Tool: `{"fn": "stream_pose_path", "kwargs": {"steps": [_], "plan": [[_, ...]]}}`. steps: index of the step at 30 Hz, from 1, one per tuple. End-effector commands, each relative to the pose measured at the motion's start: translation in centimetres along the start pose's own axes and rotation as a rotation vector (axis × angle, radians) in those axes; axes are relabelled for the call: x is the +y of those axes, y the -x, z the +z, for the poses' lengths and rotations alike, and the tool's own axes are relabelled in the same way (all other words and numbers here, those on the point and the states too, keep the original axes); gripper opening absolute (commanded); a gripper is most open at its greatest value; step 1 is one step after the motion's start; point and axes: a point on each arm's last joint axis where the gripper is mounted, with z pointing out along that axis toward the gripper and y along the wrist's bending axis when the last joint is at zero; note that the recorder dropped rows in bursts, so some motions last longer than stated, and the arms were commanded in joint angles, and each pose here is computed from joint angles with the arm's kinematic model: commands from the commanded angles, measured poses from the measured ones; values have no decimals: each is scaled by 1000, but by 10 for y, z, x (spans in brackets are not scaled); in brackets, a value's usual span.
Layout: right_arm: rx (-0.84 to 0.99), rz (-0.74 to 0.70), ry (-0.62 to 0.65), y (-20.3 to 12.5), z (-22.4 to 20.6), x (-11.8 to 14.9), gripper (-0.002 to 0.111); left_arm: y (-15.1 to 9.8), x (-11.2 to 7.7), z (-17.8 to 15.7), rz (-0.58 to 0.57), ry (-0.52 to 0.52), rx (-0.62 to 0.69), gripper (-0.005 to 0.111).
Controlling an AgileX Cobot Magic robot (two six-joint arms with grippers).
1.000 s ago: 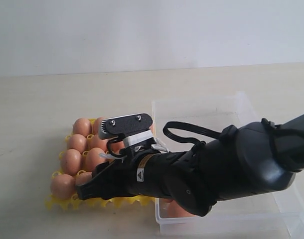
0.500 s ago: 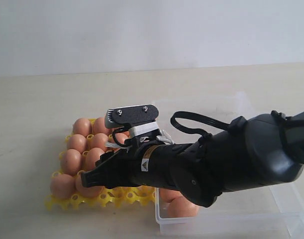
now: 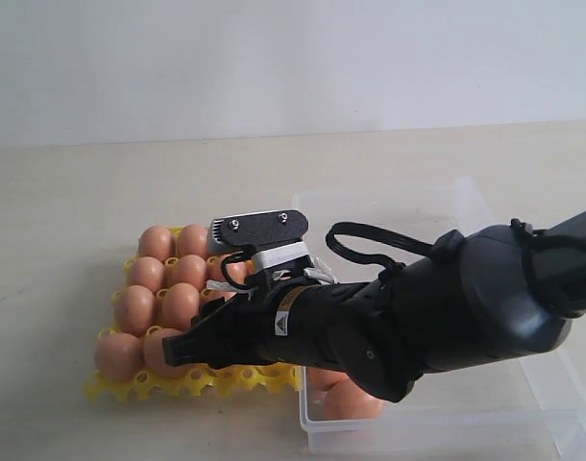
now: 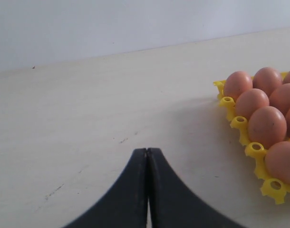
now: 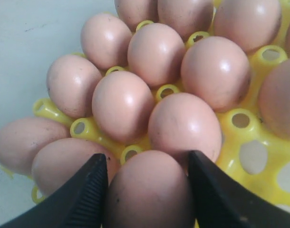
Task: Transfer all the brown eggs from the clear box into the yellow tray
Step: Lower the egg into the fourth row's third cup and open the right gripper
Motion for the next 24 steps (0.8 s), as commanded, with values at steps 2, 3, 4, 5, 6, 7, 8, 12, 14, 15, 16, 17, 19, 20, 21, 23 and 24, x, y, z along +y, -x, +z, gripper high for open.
{"fn": "stream_pose_path", "kwargs": {"steps": [2,3,4,5,6,7,8,12,14,15,16,17,19,20,21,23,24], "plan": [[-21,-1,2,2,0,-2,0,2,0,0,-6,-4,-14,0],[-21,1,2,2,0,-2,0,2,0,0,-6,-4,-14,0],[-27,2,6,4,0,0,0,2,0,0,-6,-4,-14,0],[-33,8,9,6,-1,1,0,2,0,0,-6,-4,-14,0],[-40,9,13,8,-2,2,0,2,0,0,-6,-4,-14,0],[-49,9,18,11,-2,3,0,2,0,0,-6,-4,-14,0],[-55,7,21,13,-2,5,0,2,0,0,-6,-4,-14,0],[-70,-6,29,18,0,7,0,2,0,0,-6,-4,-14,0],[-74,-8,30,19,2,8,0,2,0,0,-6,-4,-14,0],[-77,-12,30,19,2,8,0,2,0,0,-6,-4,-14,0],[-80,-12,31,19,2,8,0,2,0,0,-6,-4,-14,0],[-81,-12,31,19,2,8,0,2,0,0,-6,-4,-14,0],[-80,-12,30,19,3,7,0,2,0,0,-6,-4,-14,0],[-77,-12,29,18,4,7,0,2,0,0,-6,-4,-14,0],[-75,-12,28,17,4,7,0,2,0,0,-6,-4,-14,0],[-70,-16,27,16,5,7,0,2,0,0,-6,-4,-14,0],[-68,-26,28,16,5,7,0,2,0,0,-6,-4,-14,0]]}}
